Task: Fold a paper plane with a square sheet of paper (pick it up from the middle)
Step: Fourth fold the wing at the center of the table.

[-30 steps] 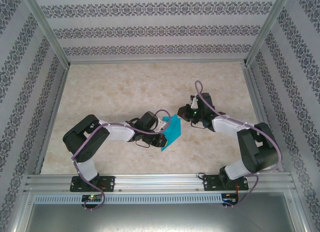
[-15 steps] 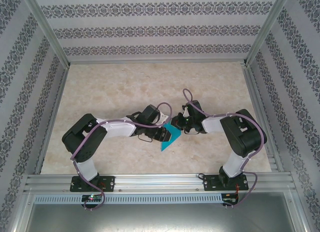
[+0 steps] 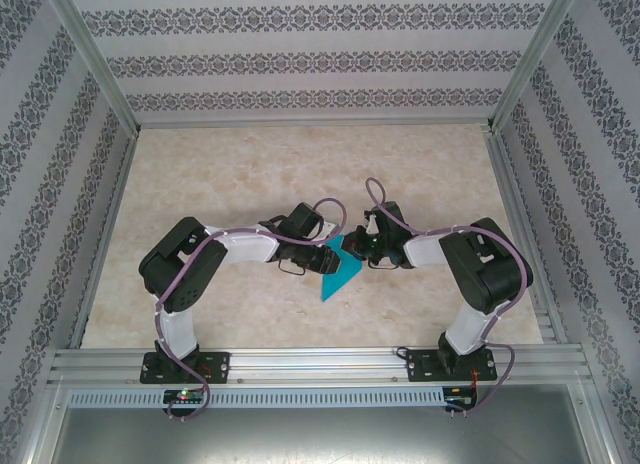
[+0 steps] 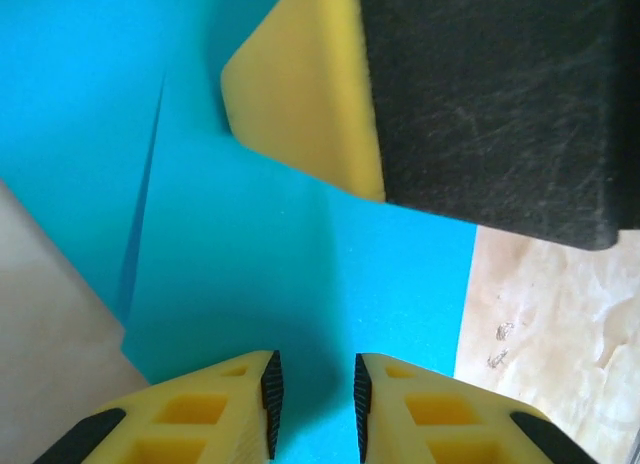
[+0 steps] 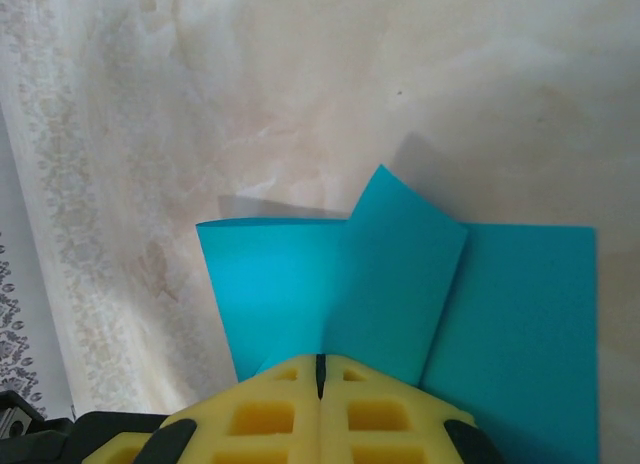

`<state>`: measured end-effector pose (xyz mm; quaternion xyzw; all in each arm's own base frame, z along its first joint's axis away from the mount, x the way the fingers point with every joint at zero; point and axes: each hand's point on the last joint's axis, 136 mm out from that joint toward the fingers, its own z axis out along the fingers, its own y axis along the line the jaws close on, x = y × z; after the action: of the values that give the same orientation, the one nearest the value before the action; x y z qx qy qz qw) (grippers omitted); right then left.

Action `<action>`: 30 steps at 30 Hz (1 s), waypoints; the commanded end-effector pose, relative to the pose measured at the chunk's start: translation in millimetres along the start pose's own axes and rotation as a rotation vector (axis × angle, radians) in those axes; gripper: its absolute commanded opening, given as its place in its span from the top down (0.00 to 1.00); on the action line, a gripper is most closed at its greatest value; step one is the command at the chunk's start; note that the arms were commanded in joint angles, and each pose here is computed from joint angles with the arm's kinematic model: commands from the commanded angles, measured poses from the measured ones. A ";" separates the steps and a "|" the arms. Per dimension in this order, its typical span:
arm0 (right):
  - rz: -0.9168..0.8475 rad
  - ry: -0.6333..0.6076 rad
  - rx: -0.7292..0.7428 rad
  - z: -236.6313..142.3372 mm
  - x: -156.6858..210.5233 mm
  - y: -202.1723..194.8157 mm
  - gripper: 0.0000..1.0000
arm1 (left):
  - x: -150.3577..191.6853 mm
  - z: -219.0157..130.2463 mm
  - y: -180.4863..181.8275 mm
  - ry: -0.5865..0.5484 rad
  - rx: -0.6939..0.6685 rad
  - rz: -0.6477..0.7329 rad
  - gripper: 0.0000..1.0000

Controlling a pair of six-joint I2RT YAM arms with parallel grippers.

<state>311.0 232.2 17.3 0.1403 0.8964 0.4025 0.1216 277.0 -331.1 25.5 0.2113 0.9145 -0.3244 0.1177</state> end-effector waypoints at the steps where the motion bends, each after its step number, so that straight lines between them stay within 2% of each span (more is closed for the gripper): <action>1: 0.003 0.001 0.010 -3.3 3.3 -3.6 1.00 | 6.8 3.9 21.6 0.033 -0.067 -0.007 0.70; 8: -0.004 -0.026 0.003 -19.0 -1.8 3.6 0.99 | 5.2 3.7 16.6 0.034 -0.041 -0.012 0.70; 14: -0.019 -0.032 -0.002 -35.0 0.7 8.8 0.88 | -19.2 -19.3 -8.9 -0.019 0.005 0.018 0.64; 19: -0.028 -0.015 -0.005 -41.1 9.3 7.6 0.76 | -31.3 -46.6 -21.8 -0.051 -0.021 0.060 0.56; 22: -0.033 -0.010 -0.018 -43.4 11.3 8.9 0.74 | -31.3 -56.9 -19.4 -0.048 -0.067 0.082 0.49; 27: -0.037 -0.014 -0.036 -46.5 10.7 10.4 0.69 | -22.4 -56.5 -1.8 -0.007 -0.148 0.051 0.47; 30: -0.040 -0.020 -0.037 -48.3 10.3 9.7 0.66 | -18.9 -51.4 -0.1 -0.005 -0.136 0.025 0.47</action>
<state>287.6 210.5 47.1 0.1364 0.8937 0.4070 0.1305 292.0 -320.2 85.4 0.2265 0.9176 -0.2855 0.1588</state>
